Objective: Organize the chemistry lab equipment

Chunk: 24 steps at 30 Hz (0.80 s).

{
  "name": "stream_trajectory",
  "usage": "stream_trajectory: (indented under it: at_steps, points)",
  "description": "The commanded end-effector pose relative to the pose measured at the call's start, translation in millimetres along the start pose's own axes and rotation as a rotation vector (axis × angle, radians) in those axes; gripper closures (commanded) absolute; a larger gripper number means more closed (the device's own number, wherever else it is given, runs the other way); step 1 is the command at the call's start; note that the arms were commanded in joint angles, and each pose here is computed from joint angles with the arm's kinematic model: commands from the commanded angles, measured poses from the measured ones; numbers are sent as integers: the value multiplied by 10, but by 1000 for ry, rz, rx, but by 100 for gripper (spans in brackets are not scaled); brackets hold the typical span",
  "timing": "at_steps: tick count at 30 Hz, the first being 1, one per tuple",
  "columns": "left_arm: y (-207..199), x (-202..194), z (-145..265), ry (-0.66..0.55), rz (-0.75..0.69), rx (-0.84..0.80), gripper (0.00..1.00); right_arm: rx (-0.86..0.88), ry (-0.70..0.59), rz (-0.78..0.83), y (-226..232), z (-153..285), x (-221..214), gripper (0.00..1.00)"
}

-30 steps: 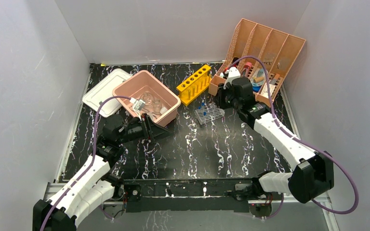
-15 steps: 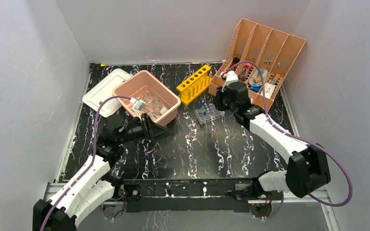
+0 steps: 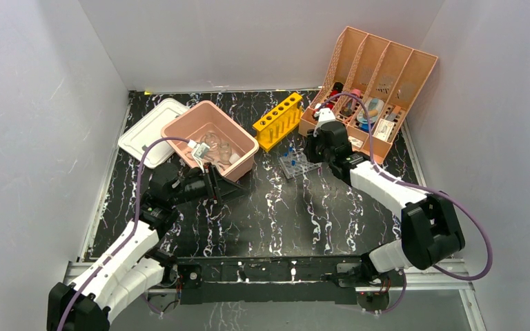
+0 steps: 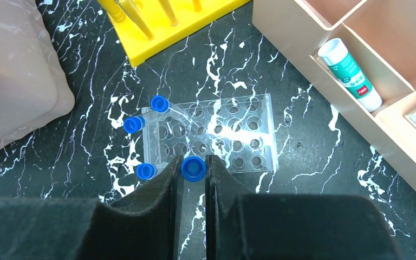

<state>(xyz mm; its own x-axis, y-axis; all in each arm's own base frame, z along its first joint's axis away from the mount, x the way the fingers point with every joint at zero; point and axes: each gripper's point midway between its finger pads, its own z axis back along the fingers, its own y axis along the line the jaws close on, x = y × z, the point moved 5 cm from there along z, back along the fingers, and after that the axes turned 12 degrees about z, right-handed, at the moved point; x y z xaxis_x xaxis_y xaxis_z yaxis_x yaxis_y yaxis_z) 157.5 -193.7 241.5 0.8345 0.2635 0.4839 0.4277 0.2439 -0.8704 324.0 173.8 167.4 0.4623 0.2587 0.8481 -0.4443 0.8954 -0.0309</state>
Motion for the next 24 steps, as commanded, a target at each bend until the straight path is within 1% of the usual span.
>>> stream_trajectory:
  at_steps: [1,12,24]
  points:
    - [-70,48,-3,0,-36,-24,47,-20,-49,12,-38,-65,56,85]
    - [-47,33,3,-3,-35,-18,47,-4,13,12,-11,-223,-142,85]
    - [-22,30,-4,-4,-37,-15,47,25,30,4,31,-271,-195,85]
